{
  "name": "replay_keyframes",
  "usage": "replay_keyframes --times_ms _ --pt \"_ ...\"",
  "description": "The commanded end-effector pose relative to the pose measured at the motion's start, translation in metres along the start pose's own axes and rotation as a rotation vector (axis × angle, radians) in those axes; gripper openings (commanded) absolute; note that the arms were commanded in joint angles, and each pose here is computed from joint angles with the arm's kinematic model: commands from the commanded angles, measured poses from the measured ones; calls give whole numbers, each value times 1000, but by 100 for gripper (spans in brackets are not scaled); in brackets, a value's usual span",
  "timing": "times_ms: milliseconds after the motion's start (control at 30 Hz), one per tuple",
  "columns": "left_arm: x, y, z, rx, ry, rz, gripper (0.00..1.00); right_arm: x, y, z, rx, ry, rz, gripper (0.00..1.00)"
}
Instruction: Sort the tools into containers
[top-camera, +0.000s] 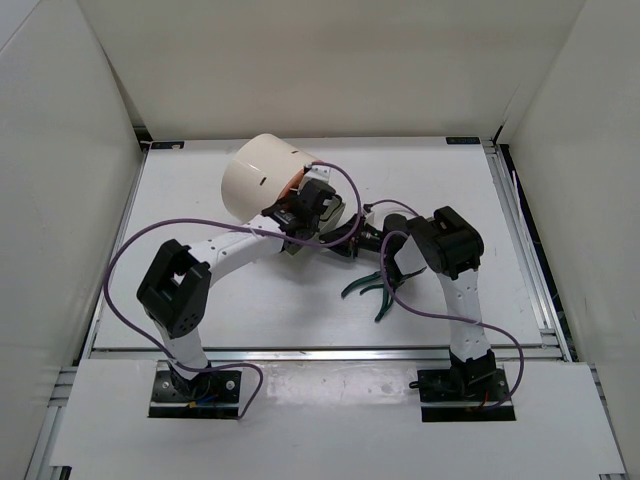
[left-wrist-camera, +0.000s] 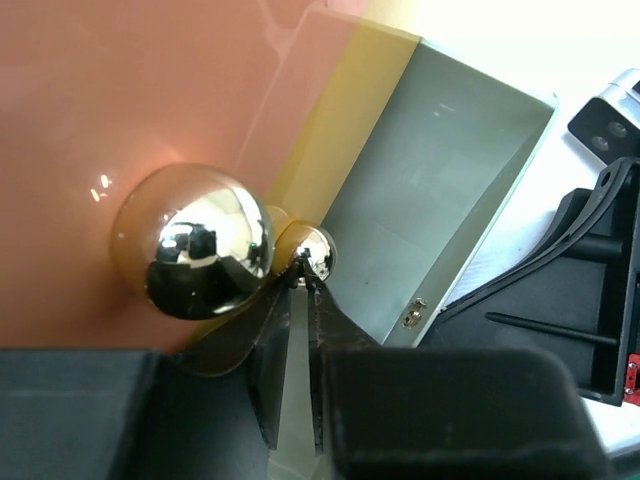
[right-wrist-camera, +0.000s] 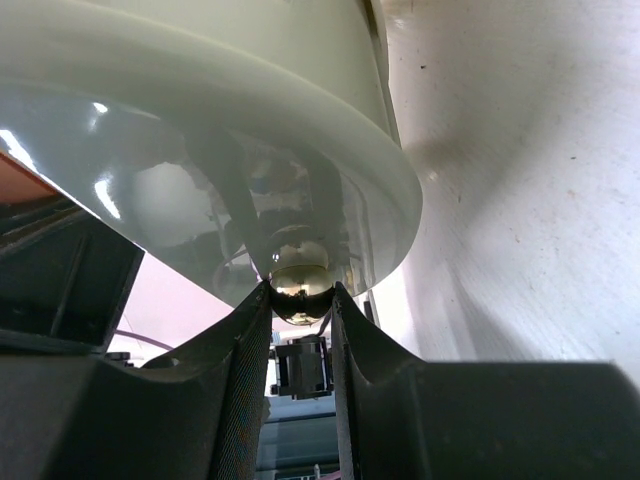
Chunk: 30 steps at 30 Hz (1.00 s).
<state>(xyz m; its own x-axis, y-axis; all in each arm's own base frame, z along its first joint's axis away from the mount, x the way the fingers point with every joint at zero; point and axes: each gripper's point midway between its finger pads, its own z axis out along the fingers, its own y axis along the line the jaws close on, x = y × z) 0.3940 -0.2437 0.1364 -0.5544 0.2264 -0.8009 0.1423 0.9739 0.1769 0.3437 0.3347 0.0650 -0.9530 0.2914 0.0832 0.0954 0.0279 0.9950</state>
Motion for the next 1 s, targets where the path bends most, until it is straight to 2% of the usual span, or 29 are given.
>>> replay_keyframes --times_ms 0,467,967 --pt "-21 24 -3 -86 -32 -38 26 12 10 -6 -61 29 -66 0" --pt "-33 29 -2 -68 -31 -56 29 21 6 -17 -59 28 -60 0" --pt "-26 36 0 -68 -12 -50 28 29 2 -41 -68 14 -25 0"
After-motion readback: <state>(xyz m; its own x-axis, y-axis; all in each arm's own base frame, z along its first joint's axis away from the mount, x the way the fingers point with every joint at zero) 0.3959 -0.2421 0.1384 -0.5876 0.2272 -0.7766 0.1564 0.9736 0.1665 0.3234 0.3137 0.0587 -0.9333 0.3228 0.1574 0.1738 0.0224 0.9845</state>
